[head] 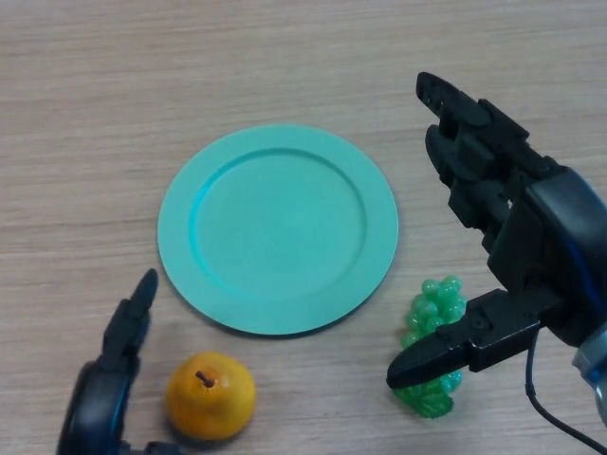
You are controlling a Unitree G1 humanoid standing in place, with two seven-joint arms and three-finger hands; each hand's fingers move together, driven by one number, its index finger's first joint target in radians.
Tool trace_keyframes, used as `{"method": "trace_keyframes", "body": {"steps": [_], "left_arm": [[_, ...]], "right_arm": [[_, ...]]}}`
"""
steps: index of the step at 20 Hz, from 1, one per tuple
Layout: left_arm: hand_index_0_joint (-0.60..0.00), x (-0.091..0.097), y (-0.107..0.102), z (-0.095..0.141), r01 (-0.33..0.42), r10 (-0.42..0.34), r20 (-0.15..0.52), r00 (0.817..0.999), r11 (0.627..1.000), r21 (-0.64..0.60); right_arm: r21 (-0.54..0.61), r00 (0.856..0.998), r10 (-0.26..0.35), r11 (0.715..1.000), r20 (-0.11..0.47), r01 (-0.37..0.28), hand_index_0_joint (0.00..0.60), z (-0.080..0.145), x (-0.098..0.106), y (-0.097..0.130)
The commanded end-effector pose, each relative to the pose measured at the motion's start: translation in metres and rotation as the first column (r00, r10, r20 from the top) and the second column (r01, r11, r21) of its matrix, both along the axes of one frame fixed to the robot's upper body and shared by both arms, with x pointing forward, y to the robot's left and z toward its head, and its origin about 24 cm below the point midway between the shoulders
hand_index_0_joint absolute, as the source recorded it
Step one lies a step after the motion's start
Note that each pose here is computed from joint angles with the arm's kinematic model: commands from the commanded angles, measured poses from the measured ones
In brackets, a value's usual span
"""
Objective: Pick up the yellow pear and place it on the plate
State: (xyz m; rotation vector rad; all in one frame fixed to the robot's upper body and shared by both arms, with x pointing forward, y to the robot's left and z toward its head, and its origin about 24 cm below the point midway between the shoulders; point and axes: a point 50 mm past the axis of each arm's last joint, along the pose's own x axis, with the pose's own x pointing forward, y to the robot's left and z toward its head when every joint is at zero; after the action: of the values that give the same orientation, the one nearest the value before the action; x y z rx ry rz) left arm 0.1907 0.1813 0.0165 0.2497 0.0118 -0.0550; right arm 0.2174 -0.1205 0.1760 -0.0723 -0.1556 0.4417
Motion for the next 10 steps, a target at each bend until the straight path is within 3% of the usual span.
{"method": "trace_keyframes", "body": {"steps": [1, 3, 5, 8, 10], "left_arm": [[0.000, 0.002, -0.003, 0.023, 0.051, -0.046, 0.160, 0.986, 0.998, -0.029], [0.000, -0.001, -0.009, 0.020, 0.085, -0.084, 0.129, 0.988, 0.996, -0.004], [-0.199, -0.001, -0.010, 0.018, 0.092, -0.093, 0.123, 0.988, 0.996, 0.014], [-0.600, -0.007, -0.013, 0.012, 0.109, -0.116, 0.079, 0.990, 0.990, 0.095], [-0.600, -0.009, -0.014, 0.011, 0.118, -0.127, 0.065, 0.990, 0.985, 0.129]], "right_arm": [[0.043, 0.983, 0.027, 0.998, 0.181, -0.036, 0.000, 0.027, -0.010, 0.001], [0.050, 0.982, 0.028, 0.998, 0.185, -0.037, 0.000, 0.027, -0.012, 0.000], [0.052, 0.981, 0.024, 0.998, 0.190, -0.035, 0.000, 0.028, -0.012, -0.001], [0.063, 0.979, 0.006, 0.998, 0.205, -0.019, 0.000, 0.031, -0.014, -0.004], [0.051, 0.978, 0.000, 0.999, 0.208, -0.011, 0.000, 0.032, -0.015, -0.005]]}}
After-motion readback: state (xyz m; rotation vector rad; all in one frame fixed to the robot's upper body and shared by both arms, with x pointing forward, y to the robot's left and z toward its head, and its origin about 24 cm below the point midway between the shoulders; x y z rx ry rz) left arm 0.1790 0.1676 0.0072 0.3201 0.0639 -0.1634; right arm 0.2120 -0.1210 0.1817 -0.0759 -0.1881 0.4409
